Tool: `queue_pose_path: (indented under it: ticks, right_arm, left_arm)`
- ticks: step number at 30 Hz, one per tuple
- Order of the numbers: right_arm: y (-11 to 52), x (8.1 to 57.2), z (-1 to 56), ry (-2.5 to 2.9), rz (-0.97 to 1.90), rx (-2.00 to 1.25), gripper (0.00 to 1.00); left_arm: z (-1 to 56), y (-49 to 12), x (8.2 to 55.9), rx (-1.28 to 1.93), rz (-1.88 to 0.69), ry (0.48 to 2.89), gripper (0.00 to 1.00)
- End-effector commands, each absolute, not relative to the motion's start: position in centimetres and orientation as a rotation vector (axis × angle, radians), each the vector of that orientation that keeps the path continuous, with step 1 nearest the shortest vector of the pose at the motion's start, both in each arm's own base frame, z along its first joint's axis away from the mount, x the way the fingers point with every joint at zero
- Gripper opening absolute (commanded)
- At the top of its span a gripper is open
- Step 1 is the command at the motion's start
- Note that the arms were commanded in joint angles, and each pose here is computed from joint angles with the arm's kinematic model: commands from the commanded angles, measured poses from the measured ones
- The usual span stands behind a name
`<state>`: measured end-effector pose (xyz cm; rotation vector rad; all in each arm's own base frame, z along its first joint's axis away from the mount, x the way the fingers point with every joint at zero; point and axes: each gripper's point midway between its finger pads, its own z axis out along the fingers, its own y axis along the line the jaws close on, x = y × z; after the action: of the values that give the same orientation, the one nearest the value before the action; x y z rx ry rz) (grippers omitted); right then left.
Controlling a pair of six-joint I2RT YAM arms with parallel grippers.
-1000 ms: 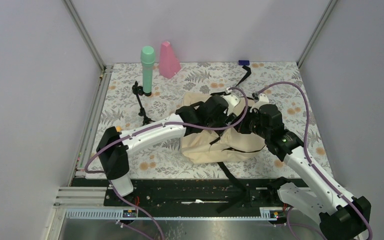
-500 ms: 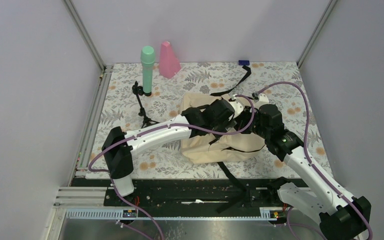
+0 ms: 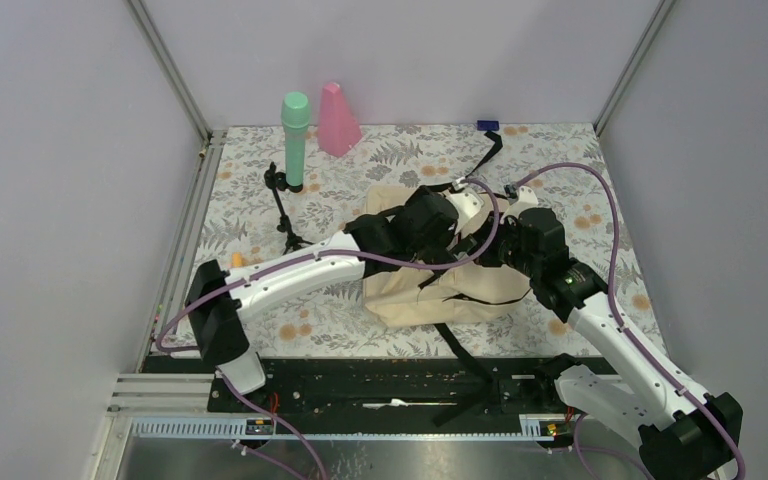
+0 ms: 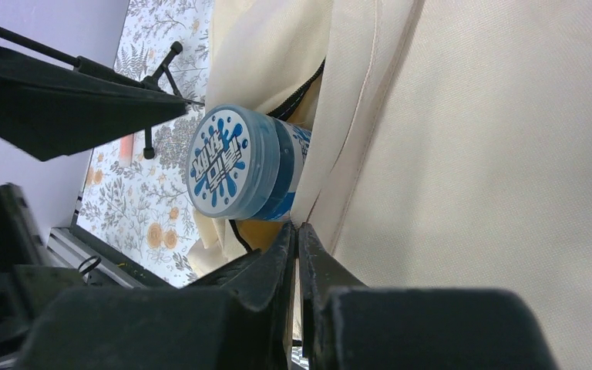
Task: Pack the student bag
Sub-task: Place the stationery in the student bag.
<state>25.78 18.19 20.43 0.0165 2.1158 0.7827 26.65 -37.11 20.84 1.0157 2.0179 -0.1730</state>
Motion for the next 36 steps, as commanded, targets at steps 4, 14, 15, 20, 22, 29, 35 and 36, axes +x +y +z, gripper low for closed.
queue_pose_path:
  ticks: [4, 14, 15, 20, 22, 29, 35, 36]
  right_arm:
    - [19.0, 27.0, 26.9, 1.917, 0.854, -0.024, 0.00]
    - [19.1, 27.0, 26.7, 1.922, 0.853, -0.025, 0.00]
    - [19.1, 27.0, 26.7, 1.923, 0.854, -0.024, 0.00]
    - [19.2, 27.0, 26.4, 1.933, 0.858, -0.029, 0.00]
    - [19.2, 27.0, 26.5, 1.930, 0.859, -0.029, 0.00]
    - [19.1, 26.9, 26.5, 1.929, 0.857, -0.027, 0.00]
    - [18.9, 26.9, 26.8, 1.924, 0.846, -0.030, 0.00]
    - [18.9, 26.9, 26.7, 1.925, 0.845, -0.029, 0.00]
  left_arm:
    - [25.9, -36.8, 26.8, 0.863, -0.278, 1.926, 0.99]
    - [24.9, -33.8, 27.0, 0.549, -0.554, 2.075, 0.90]
    - [24.9, -33.5, 27.2, 0.499, -0.614, 2.079, 0.85]
    - [25.1, -33.2, 27.3, 0.388, -0.881, 2.057, 0.67]
    - [24.8, -33.2, 27.5, 0.370, -0.916, 2.075, 0.66]
    - [25.0, -34.4, 27.8, 0.349, -1.017, 2.067, 0.58]
    - [23.5, -34.5, 28.2, 0.327, -0.995, 2.117, 0.57]
    - [23.2, -34.5, 28.2, 0.327, -0.992, 2.126, 0.57]
